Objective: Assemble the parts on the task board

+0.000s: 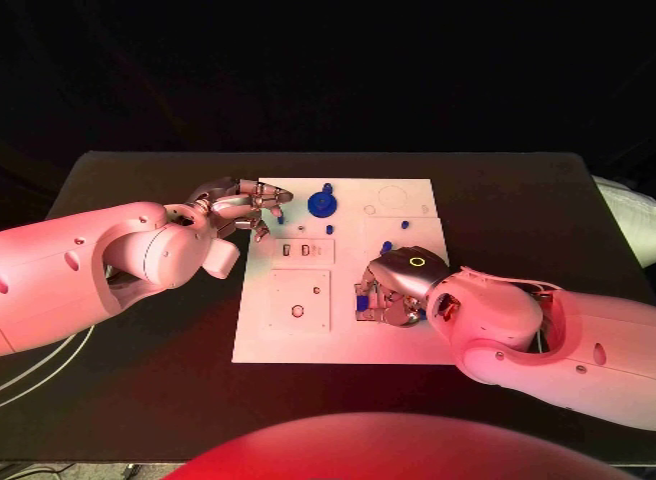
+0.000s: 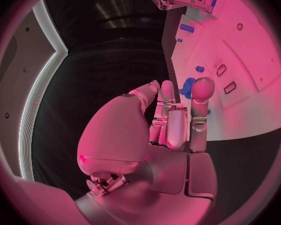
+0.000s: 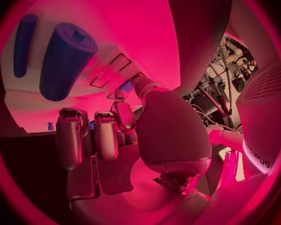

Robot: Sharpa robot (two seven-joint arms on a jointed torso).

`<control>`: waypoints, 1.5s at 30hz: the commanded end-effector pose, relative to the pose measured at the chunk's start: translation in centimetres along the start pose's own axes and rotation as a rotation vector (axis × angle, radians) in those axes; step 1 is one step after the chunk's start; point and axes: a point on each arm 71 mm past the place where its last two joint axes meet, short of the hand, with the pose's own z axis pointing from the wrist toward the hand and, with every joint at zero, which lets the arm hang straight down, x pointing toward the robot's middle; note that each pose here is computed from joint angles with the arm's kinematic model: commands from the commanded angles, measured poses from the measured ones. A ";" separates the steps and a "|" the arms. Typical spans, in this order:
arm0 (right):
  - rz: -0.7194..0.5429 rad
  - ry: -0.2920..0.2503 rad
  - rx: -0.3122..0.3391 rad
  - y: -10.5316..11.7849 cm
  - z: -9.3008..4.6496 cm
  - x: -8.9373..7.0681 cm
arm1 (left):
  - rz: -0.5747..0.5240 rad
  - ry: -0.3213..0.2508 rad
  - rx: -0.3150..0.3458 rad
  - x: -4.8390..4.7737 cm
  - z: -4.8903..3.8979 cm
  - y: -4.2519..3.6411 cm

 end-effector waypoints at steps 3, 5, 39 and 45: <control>-0.026 0.039 0.013 -0.2 0.1 0.4 | 0.005 0.022 0.000 0.29 -0.01 -0.03; -0.037 0.046 0.015 -0.2 0.2 0.4 | 0.005 0.023 -0.002 0.30 -0.01 -0.03; -0.023 -0.076 0.008 0.3 -0.1 -0.6 | 0.007 0.028 -0.010 0.39 0.03 0.03; 0.011 -0.125 -0.005 0.4 -0.6 -1.1 | 0.006 0.029 -0.010 0.40 0.05 0.03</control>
